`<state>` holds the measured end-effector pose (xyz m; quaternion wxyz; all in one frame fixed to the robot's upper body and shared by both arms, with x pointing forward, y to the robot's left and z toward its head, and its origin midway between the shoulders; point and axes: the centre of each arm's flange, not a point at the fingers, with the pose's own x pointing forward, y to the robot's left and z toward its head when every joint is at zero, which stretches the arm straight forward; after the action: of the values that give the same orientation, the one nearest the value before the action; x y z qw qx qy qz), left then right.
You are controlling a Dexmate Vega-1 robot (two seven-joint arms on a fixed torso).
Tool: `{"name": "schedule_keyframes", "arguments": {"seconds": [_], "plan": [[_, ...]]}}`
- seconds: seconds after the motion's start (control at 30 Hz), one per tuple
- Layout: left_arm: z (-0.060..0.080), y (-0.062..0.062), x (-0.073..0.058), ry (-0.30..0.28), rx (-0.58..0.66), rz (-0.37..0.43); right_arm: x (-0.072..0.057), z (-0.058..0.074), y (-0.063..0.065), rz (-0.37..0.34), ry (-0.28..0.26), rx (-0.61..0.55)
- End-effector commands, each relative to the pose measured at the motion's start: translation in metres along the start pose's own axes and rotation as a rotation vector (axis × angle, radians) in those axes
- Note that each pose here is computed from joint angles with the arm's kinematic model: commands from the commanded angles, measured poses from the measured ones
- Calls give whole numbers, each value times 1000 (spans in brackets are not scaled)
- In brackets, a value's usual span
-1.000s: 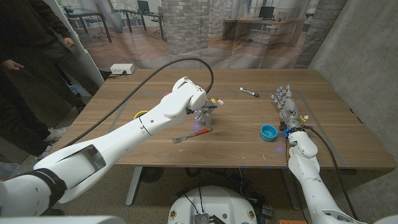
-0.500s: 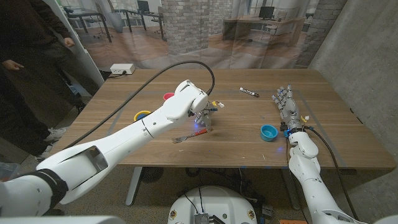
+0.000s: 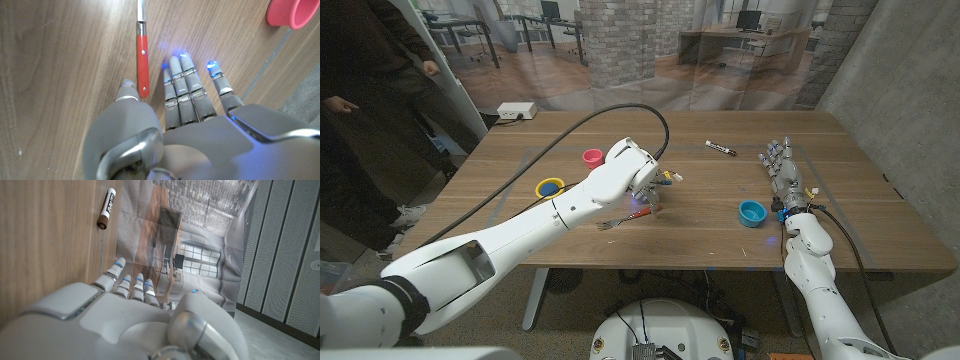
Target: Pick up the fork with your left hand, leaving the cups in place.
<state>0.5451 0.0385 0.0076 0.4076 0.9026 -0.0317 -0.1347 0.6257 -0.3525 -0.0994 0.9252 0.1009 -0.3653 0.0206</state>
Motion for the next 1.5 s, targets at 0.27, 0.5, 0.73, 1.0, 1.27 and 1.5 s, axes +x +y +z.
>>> {"name": "schedule_keyframes", "arguments": {"seconds": [0.27,0.5,0.73,1.0,1.27,1.5], "plan": [[11,-8,6,34,41,57,-2,4,-5,-4,-23,-10],[16,-12,9,51,67,58,-2,4,-6,-12,-35,-6],[19,-15,14,65,84,63,-1,5,-7,-20,-49,-12],[22,-20,17,95,94,146,1,5,-7,-20,-56,-21],[21,-22,22,99,100,132,0,8,-11,-44,-76,-38],[21,-26,28,97,105,182,-1,10,-13,-59,-82,-59]]}}
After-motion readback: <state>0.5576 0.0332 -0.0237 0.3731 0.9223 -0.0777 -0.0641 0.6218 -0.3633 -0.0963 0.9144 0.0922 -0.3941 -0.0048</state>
